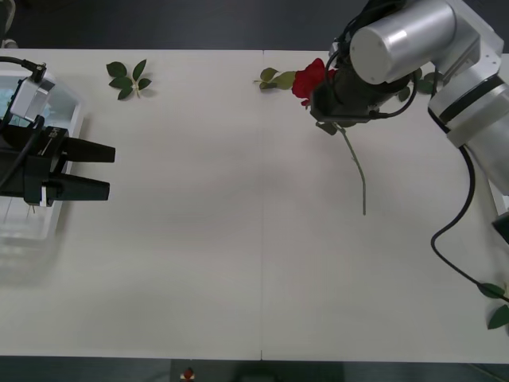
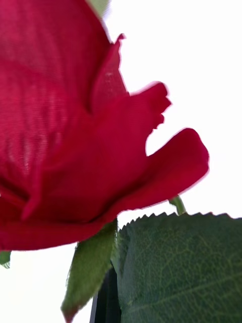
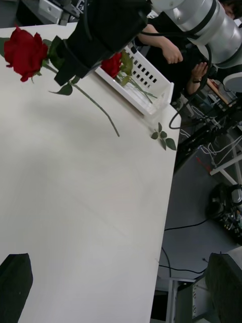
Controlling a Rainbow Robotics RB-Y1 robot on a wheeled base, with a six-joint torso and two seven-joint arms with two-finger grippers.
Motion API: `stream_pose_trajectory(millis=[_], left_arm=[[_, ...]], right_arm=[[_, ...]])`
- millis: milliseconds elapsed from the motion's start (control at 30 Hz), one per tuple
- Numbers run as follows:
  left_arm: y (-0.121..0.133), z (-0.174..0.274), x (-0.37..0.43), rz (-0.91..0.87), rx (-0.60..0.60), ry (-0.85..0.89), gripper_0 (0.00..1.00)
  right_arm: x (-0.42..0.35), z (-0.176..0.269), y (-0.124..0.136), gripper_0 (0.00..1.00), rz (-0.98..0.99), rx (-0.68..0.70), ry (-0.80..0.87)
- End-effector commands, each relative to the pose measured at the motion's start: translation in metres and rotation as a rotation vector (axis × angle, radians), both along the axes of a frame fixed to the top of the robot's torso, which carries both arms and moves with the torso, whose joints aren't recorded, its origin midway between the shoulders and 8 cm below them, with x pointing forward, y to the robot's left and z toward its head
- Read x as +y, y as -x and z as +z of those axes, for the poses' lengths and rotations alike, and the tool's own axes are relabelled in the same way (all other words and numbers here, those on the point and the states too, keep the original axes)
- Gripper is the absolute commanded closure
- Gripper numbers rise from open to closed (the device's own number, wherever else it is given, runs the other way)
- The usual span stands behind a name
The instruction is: Put the red flowers into the right box and the blue flowers into the left box
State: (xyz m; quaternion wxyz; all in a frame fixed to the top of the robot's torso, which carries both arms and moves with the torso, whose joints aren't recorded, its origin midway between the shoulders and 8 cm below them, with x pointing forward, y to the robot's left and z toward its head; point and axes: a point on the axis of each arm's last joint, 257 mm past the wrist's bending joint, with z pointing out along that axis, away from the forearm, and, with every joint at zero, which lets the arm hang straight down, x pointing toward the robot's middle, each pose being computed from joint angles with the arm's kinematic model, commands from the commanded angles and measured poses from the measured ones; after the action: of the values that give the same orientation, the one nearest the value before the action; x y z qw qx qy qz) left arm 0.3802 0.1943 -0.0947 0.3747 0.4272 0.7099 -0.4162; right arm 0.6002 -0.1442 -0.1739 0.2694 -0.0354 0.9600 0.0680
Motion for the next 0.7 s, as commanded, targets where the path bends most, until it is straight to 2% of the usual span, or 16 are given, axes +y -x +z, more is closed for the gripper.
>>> stream_pose_trajectory(millis=[33,333,700], left_arm=[[0.007,0.006,-0.013,-0.05,-0.034,-0.011,0.0],[0.022,0.009,-0.038,-0.104,-0.006,0.076,0.0],[0.033,0.026,-0.047,-0.116,0.047,0.174,0.0]], right_arm=[[-0.048,0.03,0.002,1.0,0.095,-0.056,0.074],[-0.203,0.064,0.029,1.0,0.032,-0.034,0.15],[-0.364,0.081,0.057,1.0,-0.166,-0.03,0.072]])
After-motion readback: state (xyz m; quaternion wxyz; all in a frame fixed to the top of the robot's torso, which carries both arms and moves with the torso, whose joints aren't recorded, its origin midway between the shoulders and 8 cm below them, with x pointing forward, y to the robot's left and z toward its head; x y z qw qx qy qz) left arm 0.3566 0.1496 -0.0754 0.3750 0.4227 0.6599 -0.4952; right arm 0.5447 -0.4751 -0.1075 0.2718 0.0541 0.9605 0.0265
